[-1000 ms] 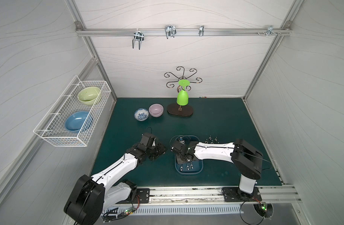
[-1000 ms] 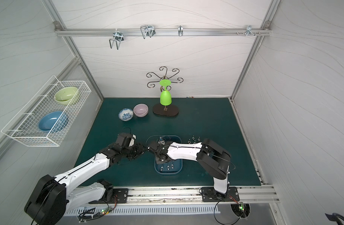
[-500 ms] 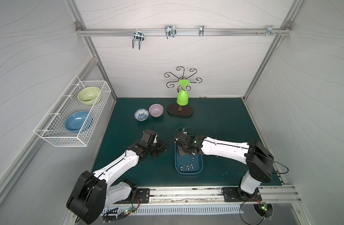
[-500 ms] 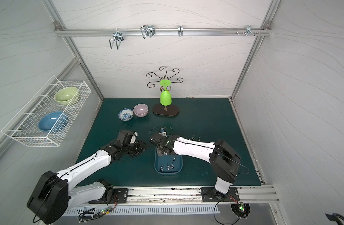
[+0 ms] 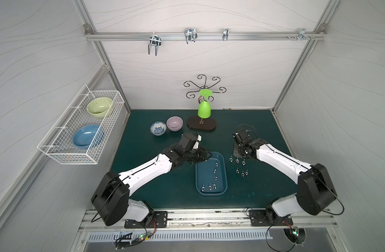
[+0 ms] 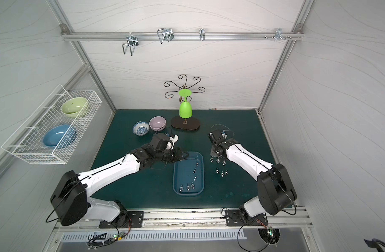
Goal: Take out the wing nut from the storage box
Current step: Place the wing nut at the center of the board.
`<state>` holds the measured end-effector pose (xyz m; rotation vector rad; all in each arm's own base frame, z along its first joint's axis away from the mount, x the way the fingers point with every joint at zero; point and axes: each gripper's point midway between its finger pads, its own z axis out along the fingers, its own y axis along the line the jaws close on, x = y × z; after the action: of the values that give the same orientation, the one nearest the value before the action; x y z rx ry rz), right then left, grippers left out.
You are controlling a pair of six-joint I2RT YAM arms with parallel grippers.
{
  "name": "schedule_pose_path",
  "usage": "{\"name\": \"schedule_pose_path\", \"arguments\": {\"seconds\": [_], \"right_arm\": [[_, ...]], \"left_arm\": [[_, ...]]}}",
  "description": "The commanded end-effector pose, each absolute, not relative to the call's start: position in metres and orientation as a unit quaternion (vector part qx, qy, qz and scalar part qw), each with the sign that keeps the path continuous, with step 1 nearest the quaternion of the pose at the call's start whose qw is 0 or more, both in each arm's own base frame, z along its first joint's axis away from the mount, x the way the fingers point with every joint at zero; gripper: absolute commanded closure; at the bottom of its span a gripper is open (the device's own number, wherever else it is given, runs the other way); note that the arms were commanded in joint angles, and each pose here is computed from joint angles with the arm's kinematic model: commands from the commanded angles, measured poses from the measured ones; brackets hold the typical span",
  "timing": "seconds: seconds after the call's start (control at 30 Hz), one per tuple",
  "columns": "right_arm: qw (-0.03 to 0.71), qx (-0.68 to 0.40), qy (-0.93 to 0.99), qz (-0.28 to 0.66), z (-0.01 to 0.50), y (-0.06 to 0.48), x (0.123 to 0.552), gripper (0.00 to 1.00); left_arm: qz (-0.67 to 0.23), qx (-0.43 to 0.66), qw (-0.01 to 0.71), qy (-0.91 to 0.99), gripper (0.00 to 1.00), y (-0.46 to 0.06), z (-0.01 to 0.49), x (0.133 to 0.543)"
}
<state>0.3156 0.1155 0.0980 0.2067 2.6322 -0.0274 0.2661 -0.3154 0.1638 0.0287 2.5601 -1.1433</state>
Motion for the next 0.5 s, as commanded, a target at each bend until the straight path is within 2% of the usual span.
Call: {"name": "schedule_pose_path", "arguments": {"seconds": [0.0, 0.2, 0.47], "right_arm": [[0.219, 0.102, 0.97, -0.018, 0.083, 0.085, 0.31, 1.0], [0.176, 0.155, 0.972, 0.005, 0.047, 0.063, 0.31, 1.0], [0.139, 0.171, 0.975, -0.005, 0.02, 0.054, 0.305, 1.0]], "left_arm": [[-0.425, 0.047, 0.168, 0.888, 0.51, -0.348, 0.173, 0.269], [-0.436, 0.061, 0.147, 0.886, 0.51, -0.376, 0.165, 0.268], [-0.44, 0.059, 0.131, 0.886, 0.51, -0.383, 0.156, 0.268]]}}
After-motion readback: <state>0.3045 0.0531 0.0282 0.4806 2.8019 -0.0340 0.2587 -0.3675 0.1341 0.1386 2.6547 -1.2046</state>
